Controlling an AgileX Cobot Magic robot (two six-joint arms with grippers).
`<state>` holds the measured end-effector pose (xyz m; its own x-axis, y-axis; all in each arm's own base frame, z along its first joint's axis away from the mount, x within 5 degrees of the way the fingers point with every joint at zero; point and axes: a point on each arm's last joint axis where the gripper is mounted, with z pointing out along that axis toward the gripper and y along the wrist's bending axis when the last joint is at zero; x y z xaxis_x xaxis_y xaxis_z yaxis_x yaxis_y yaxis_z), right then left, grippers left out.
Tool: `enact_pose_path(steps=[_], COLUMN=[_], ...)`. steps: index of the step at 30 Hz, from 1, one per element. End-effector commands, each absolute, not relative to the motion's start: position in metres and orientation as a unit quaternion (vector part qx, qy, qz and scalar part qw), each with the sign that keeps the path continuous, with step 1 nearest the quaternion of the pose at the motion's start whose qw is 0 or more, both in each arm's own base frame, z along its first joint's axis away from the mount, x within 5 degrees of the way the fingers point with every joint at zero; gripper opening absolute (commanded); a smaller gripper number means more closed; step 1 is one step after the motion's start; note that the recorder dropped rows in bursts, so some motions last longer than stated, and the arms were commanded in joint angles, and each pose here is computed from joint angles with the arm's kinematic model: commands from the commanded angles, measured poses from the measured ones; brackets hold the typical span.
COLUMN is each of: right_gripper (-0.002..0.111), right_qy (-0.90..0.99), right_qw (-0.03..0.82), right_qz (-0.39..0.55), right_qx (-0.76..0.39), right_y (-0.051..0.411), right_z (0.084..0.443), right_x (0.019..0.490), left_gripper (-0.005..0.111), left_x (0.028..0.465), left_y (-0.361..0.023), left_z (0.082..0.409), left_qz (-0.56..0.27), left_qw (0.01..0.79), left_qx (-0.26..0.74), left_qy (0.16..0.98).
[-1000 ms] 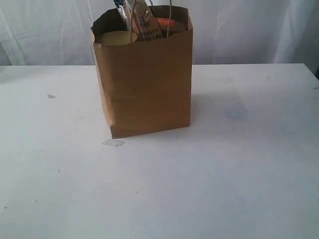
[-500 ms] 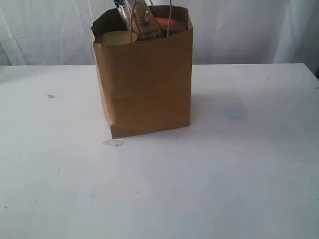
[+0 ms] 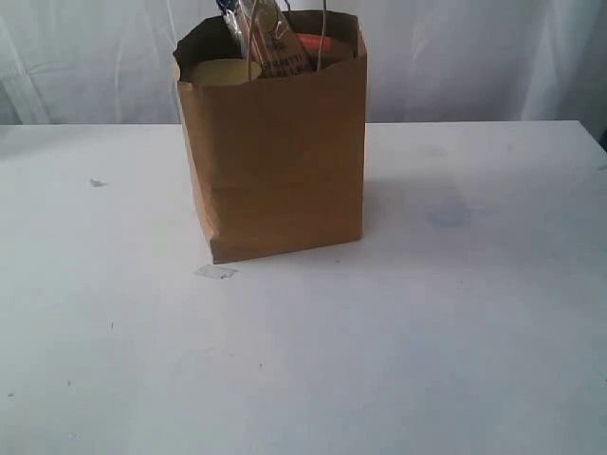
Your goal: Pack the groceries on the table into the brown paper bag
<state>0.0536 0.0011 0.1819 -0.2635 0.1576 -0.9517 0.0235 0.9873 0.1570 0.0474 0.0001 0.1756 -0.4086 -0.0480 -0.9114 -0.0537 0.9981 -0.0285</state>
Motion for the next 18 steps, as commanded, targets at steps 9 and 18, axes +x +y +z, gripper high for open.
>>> enact_pose_path(steps=[9,18], right_gripper=[0.0,0.0], right_qy=[0.791,0.791], right_qw=[0.607,0.607], right_qz=[0.052,0.052], right_qx=[0.059,0.059], right_y=[0.0007,0.0007], right_z=[0.1817,0.1817], right_x=[0.0534,0.0534], left_gripper=[0.0,0.0], left_x=[0.0472,0.0474], left_y=[-0.0002,-0.0002], left_z=[0.1563,0.1567], left_qz=[0.035,0.043], left_qw=[0.517,0.518], left_qx=[0.029,0.042], left_qy=[0.855,0.854])
